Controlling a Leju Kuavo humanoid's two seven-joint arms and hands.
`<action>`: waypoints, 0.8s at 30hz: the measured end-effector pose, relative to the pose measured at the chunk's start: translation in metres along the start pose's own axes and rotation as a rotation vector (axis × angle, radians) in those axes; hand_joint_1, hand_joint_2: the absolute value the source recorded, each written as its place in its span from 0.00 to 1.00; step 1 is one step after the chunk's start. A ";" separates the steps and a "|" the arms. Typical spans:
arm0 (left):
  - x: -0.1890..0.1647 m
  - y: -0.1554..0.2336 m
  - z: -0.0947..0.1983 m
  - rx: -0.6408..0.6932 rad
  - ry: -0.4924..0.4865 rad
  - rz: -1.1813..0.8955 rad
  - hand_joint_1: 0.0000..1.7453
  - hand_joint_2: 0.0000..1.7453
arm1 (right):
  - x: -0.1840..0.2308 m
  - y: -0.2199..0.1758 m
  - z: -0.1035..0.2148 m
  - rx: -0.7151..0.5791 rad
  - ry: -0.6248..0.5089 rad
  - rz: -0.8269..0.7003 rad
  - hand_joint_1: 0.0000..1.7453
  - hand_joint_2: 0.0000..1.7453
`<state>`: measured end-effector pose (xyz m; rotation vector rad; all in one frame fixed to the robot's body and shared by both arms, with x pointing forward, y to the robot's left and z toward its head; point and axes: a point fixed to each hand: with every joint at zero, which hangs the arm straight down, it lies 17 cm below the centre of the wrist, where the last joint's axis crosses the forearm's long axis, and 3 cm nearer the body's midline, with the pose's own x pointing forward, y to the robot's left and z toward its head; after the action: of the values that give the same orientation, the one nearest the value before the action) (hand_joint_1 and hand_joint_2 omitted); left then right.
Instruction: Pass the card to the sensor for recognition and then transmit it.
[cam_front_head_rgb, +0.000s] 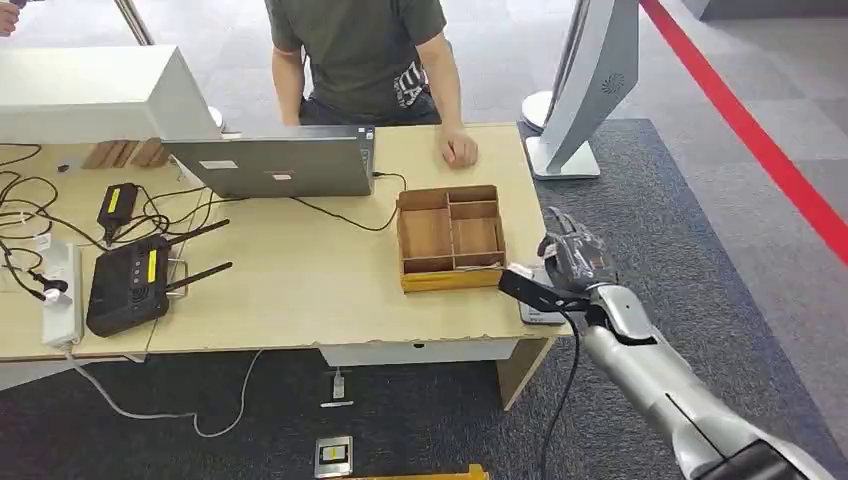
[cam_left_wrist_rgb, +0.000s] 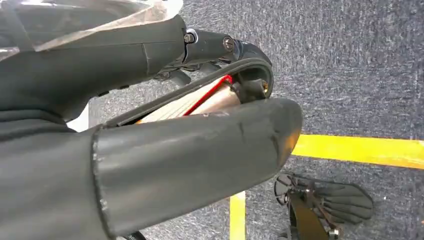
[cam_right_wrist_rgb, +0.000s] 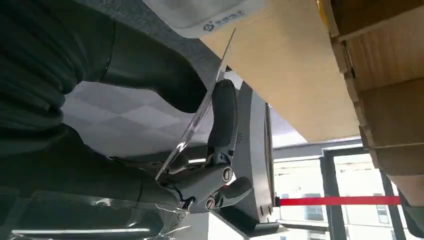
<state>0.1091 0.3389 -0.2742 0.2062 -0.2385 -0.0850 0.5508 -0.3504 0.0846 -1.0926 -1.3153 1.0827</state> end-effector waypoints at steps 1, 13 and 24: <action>0.000 0.000 0.000 0.000 0.000 0.000 0.00 0.00 | 0.000 0.003 0.001 0.006 0.000 -0.001 1.00 1.00; -0.001 0.004 -0.001 0.009 0.002 0.009 0.00 0.00 | -0.004 0.025 0.011 0.049 0.020 -0.010 1.00 1.00; 0.000 0.007 -0.001 0.015 -0.003 0.008 0.00 0.00 | -0.010 0.038 0.016 0.076 0.036 -0.023 1.00 1.00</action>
<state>0.1098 0.3459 -0.2735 0.2197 -0.2431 -0.0760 0.5354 -0.3544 0.0454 -1.0336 -1.2458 1.0827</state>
